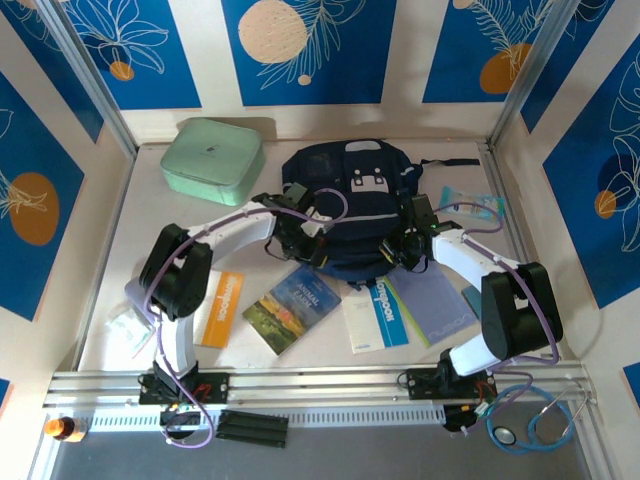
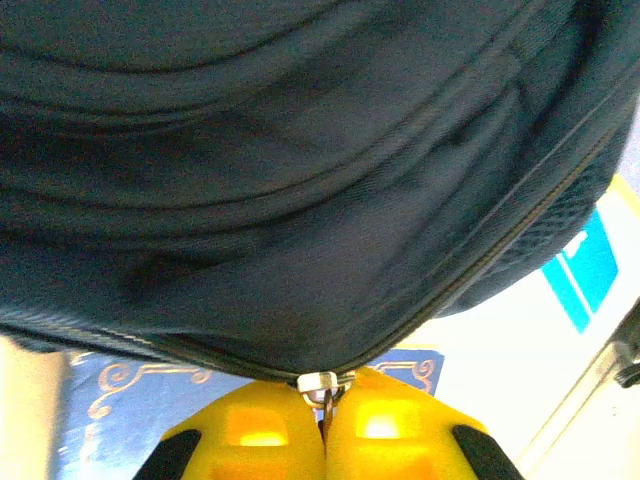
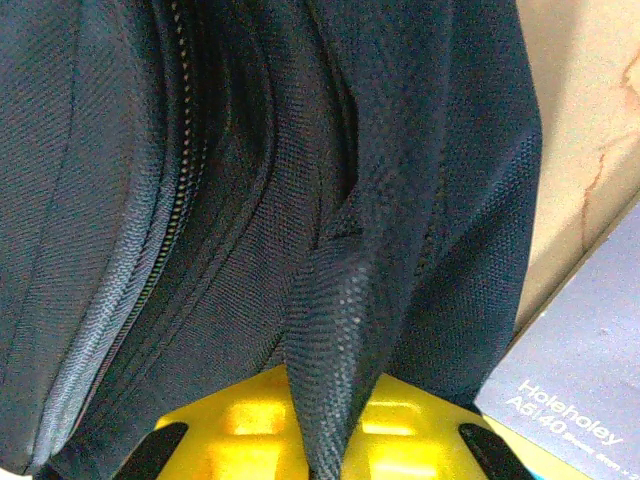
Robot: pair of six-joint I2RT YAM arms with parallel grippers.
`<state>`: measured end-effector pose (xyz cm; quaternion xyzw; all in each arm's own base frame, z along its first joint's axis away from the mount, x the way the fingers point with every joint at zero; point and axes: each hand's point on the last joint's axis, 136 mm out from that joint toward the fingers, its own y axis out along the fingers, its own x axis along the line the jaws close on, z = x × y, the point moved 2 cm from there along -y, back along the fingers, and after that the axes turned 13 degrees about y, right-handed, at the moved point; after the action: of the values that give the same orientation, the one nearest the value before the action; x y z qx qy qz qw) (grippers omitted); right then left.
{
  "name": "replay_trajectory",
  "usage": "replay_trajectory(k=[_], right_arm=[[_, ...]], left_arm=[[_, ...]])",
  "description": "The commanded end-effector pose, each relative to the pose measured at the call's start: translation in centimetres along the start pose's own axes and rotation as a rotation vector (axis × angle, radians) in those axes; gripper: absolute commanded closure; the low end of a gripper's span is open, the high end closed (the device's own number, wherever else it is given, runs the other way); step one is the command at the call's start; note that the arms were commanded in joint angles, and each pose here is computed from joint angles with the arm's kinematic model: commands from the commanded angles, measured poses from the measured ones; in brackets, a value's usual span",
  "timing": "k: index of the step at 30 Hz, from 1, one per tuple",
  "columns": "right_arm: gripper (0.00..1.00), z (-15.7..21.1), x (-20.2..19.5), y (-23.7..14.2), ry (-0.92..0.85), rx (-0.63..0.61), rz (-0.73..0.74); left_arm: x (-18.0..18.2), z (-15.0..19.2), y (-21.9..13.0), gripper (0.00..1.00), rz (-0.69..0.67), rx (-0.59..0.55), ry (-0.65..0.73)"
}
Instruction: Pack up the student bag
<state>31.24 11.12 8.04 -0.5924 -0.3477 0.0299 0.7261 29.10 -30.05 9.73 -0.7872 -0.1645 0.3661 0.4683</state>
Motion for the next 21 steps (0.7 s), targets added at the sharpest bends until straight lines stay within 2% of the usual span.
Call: replay_trajectory(k=[1,4,12,16,21], right_arm=[[0.90,-2.9,-1.6,-0.4,-0.029,-0.155,0.086],[0.90,-3.1,-1.3,-0.5,-0.043,-0.167,0.085],[0.90,-4.2,-1.1,-0.3,-0.099,-0.179,0.106],[0.91,-5.0,-1.0,-0.3,-0.100,-0.188,0.115],[0.90,-4.9,-0.3,-0.4,-0.128,-0.168,0.083]], left_arm=[[3.0,2.9,-2.3,1.00,-0.112,0.103,-0.015],[4.9,3.0,-2.6,1.00,-0.144,0.119,-0.014],[8.1,2.6,-2.6,1.00,-0.172,0.132,0.116],[9.9,2.4,-2.7,1.00,-0.183,0.138,0.107],[8.9,1.3,-3.3,1.00,-0.096,0.084,0.081]])
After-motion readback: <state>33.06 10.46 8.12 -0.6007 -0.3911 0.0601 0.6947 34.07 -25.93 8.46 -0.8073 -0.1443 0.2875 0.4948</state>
